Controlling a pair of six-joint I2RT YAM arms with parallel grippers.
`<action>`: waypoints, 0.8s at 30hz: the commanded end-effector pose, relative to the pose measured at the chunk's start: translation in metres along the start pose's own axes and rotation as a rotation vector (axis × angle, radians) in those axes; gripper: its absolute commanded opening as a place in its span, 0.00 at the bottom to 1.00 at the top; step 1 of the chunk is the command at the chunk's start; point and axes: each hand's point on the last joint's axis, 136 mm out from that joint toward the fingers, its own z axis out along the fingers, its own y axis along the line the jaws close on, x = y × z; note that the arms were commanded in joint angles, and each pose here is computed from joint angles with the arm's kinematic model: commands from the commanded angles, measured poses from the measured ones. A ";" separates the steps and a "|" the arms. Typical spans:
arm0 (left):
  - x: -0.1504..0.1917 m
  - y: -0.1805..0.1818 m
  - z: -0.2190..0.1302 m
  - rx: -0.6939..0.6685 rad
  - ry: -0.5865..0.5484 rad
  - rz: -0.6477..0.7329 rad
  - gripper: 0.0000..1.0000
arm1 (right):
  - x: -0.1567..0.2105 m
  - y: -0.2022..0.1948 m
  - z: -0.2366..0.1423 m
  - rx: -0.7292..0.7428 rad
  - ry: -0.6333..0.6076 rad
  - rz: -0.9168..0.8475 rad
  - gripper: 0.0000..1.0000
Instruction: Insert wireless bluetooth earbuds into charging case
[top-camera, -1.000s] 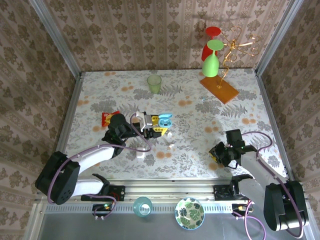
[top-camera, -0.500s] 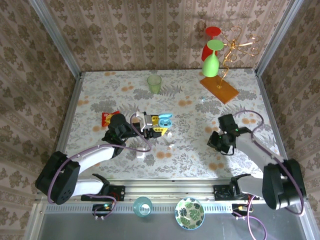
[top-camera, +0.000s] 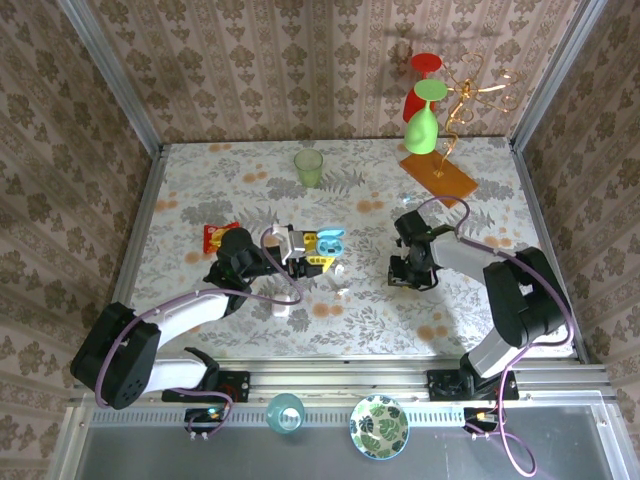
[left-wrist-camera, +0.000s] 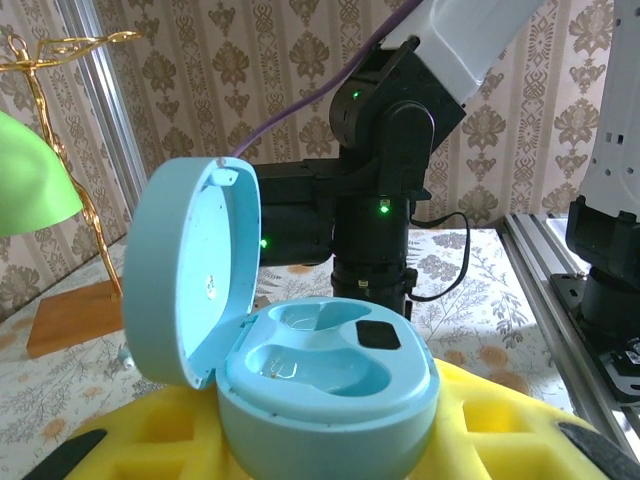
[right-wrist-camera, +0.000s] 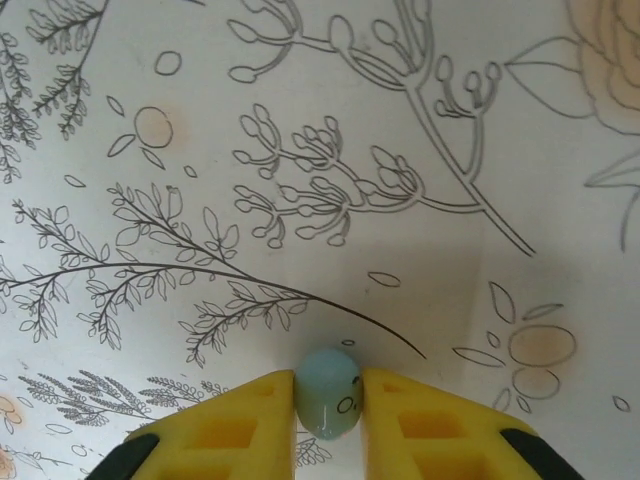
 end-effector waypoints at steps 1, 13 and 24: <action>-0.003 0.000 -0.003 -0.007 0.000 0.025 0.26 | -0.006 0.013 -0.001 -0.056 -0.009 -0.053 0.29; -0.005 0.003 0.000 0.003 0.005 0.020 0.26 | -0.012 0.016 0.000 -0.117 -0.035 -0.055 0.30; -0.007 0.004 0.002 0.008 0.001 0.016 0.26 | -0.019 0.018 0.000 -0.114 -0.033 -0.071 0.30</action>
